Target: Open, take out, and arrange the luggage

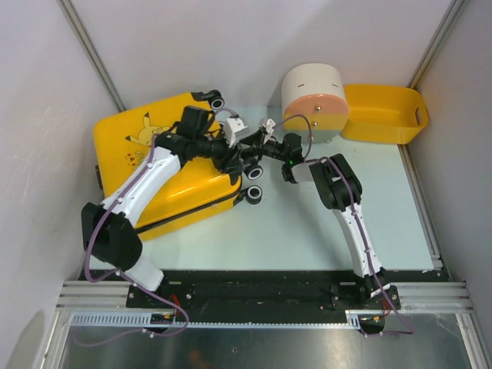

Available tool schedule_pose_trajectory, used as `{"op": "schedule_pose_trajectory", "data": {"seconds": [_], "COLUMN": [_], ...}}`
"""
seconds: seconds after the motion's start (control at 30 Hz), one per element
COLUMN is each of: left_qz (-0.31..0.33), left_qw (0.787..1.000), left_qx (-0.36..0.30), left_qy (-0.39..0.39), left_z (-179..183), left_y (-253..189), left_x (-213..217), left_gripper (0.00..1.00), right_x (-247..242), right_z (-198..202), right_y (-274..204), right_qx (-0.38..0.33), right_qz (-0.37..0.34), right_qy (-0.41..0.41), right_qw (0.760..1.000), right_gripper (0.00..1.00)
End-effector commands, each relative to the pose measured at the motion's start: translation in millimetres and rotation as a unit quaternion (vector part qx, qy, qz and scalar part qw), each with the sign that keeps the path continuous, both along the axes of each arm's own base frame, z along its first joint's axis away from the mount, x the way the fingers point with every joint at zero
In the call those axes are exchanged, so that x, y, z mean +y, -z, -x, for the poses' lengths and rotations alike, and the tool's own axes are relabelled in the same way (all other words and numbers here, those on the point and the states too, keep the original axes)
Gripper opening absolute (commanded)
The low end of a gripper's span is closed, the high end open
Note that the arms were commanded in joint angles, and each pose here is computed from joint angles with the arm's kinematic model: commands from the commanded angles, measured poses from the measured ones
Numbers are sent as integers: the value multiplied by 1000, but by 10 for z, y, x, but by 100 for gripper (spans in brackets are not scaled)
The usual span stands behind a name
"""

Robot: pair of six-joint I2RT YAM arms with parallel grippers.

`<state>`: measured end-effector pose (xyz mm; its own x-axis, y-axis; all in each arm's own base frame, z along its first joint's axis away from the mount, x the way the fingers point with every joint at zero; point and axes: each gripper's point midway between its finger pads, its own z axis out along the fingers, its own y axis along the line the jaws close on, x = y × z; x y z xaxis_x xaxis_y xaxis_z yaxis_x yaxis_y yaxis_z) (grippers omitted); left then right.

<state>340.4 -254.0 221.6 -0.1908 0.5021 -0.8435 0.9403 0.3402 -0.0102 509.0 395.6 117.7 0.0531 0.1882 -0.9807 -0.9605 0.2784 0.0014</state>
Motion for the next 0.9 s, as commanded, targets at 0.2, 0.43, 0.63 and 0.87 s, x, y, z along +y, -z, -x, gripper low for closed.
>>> {"op": "schedule_pose_trajectory", "data": {"seconds": [0.2, 0.43, 0.63, 0.87], "left_qz": [92, 143, 143, 126], "left_qw": [949, 838, 785, 735], "left_qx": [84, 101, 116, 171], "left_qy": [-289, -517, -591, -644], "left_z": [13, 227, 500, 675], "left_y": [-921, -842, -501, 25], "left_x": [1461, 2608, 2972, 3077], "left_gripper": [90, 100, 100, 100], "right_x": [-647, -697, -614, -525], "right_z": [382, 951, 1190, 1525], "right_y": [-276, 224, 472, 812], "right_qx": [150, 275, 365, 457], "right_qz": [141, 249, 253, 255], "right_qy": [21, 8, -7, -31], "right_qw": [978, 929, 896, 851], "right_gripper": [87, 84, 83, 78]}}
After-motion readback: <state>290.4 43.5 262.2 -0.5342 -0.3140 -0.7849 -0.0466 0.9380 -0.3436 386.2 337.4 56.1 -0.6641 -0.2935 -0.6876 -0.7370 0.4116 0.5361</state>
